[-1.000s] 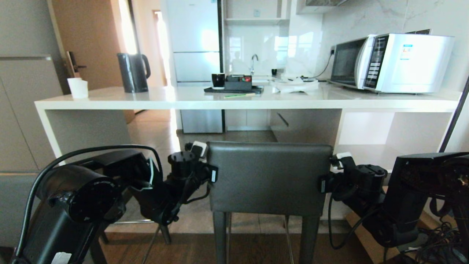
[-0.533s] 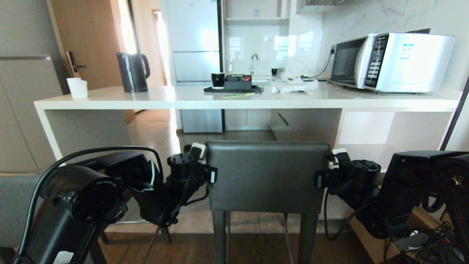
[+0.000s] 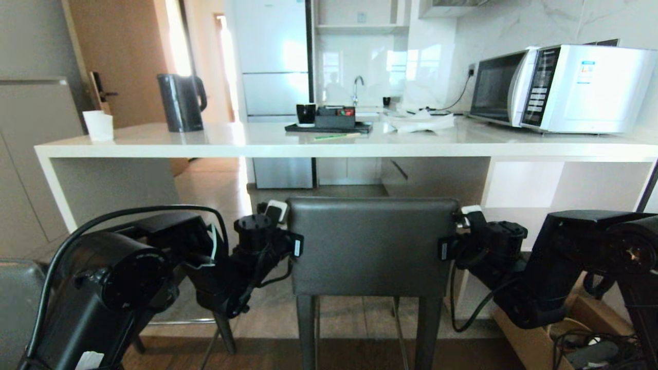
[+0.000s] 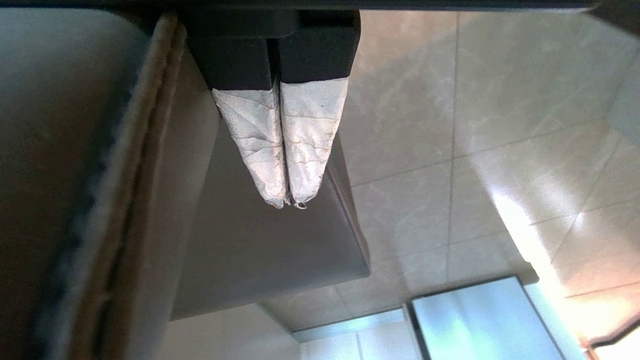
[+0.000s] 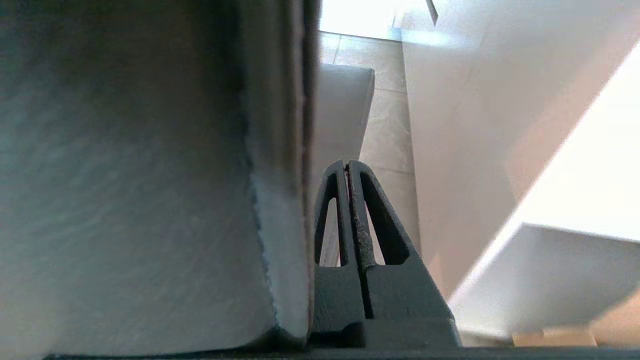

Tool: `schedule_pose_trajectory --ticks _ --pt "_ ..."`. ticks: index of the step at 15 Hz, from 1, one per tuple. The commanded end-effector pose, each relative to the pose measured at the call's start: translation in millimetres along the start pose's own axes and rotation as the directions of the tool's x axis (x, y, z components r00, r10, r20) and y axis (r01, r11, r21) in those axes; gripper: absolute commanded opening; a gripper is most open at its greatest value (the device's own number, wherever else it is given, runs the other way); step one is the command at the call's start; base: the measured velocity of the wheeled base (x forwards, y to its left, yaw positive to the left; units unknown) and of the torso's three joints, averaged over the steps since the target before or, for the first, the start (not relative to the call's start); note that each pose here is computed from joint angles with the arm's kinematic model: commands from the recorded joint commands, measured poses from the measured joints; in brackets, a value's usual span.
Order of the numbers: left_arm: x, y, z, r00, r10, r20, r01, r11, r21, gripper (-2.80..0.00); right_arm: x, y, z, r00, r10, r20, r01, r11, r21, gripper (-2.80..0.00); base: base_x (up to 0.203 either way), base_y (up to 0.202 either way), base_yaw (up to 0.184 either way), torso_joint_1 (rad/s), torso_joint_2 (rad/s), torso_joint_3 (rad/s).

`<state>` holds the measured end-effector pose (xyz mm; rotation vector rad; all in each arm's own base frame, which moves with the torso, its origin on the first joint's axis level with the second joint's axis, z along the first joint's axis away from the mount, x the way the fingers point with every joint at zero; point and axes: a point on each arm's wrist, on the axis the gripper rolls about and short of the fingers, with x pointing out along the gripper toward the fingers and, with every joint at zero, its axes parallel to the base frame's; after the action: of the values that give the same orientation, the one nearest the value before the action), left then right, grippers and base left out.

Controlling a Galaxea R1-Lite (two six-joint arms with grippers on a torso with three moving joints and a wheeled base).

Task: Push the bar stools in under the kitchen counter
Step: Push the gray chair back under the dining table

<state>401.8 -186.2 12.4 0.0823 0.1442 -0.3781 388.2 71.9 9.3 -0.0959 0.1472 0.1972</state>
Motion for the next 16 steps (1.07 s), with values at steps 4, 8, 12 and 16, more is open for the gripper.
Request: schedule_pose_trajectory --ticks 4,8,12,16 --pt "1.8 -0.2 -0.8 1.0 -0.001 0.007 0.001 1.0 0.0 -2.8 -0.4 0.3 2.5 1.0 0.001 0.013 -0.001 1.0 0.0 -2.8 0.187 0.0 0.001 0.0 0.0 0.001" --pt "5.2 -1.3 -4.8 1.0 -0.003 0.005 0.003 1.0 0.002 -2.8 -0.4 -1.5 2.3 1.0 -0.004 0.013 0.004 1.0 0.0 -2.8 0.189 0.0 0.002 0.004 0.0 0.001" --pt "8.0 -1.6 -6.8 1.0 -0.003 0.008 0.003 1.0 0.006 -2.8 -0.4 -2.1 2.3 1.0 -0.007 0.012 0.007 1.0 0.001 -2.8 0.191 0.0 0.002 0.002 0.0 0.004" --pt "8.9 -2.3 -5.2 1.0 -0.004 0.016 0.004 1.0 0.006 -2.8 -0.9 -2.1 1.8 1.0 -0.007 0.011 0.007 1.0 0.001 -2.8 0.191 0.0 0.001 0.003 0.0 0.002"
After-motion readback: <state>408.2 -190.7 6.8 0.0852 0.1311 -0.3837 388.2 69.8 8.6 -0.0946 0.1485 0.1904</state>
